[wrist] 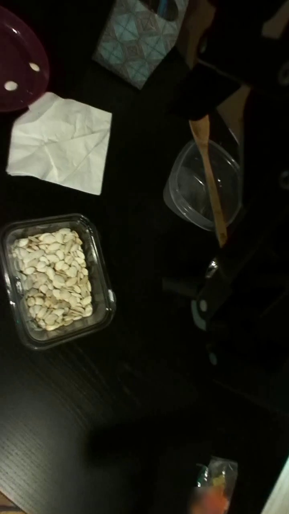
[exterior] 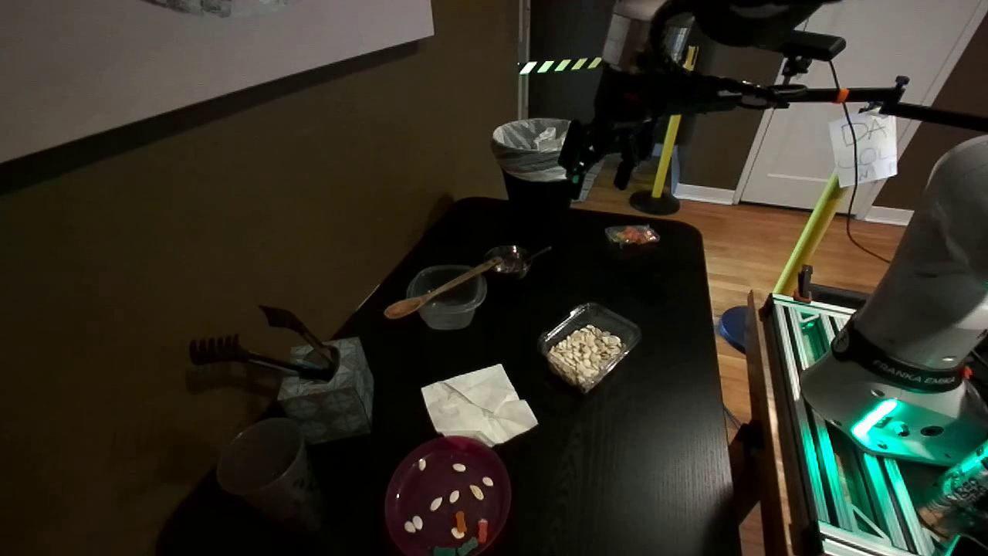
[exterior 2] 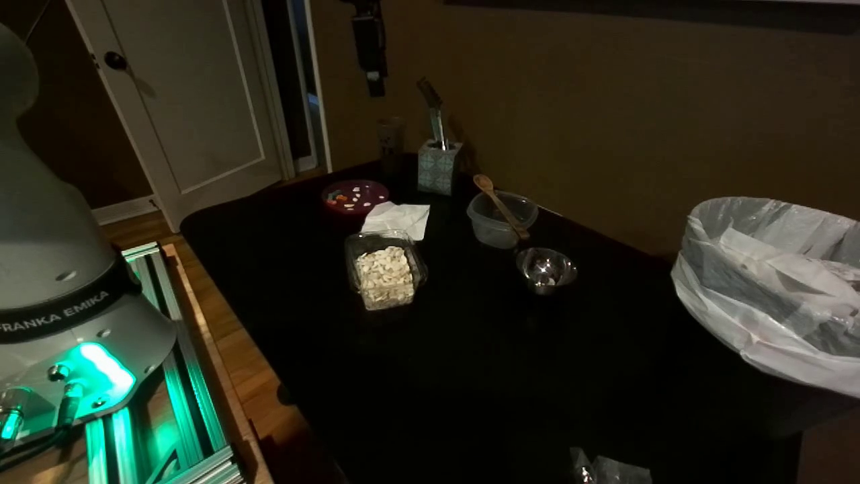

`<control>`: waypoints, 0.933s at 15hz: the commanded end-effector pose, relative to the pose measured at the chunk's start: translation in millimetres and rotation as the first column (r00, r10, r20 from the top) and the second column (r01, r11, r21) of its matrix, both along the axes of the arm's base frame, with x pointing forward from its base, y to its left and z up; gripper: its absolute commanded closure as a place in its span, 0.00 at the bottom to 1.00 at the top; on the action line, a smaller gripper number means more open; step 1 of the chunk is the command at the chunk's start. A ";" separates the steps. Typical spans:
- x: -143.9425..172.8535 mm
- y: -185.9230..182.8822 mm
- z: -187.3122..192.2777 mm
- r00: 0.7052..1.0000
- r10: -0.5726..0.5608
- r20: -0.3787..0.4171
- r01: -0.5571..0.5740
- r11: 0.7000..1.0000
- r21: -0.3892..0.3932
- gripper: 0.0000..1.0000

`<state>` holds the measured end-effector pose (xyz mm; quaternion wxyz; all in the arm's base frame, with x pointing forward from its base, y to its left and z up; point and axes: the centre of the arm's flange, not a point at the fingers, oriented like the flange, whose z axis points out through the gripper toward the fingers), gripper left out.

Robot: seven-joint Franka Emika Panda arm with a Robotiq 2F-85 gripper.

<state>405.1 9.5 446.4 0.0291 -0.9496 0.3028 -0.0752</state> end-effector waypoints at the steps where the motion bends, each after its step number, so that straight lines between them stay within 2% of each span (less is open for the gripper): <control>1: 4.1 41.9 9.0 0.984 0.176 -0.037 -0.173 0.982 0.073 0.00; 2: 5.3 18.7 -3.2 0.996 0.090 -0.021 -0.089 0.995 0.041 0.00; 4: 5.6 28.0 -0.9 0.994 0.107 -0.019 -0.106 0.993 0.043 0.00; 9: 6.1 19.5 -0.6 0.996 0.091 -0.018 -0.090 0.995 0.046 0.00; 10: 11.6 8.4 -3.5 1.000 0.011 -0.001 -0.011 1.000 -0.002 0.00; 14: 20.5 -82.8 -21.7 0.975 -0.223 -0.001 0.223 0.974 0.033 0.00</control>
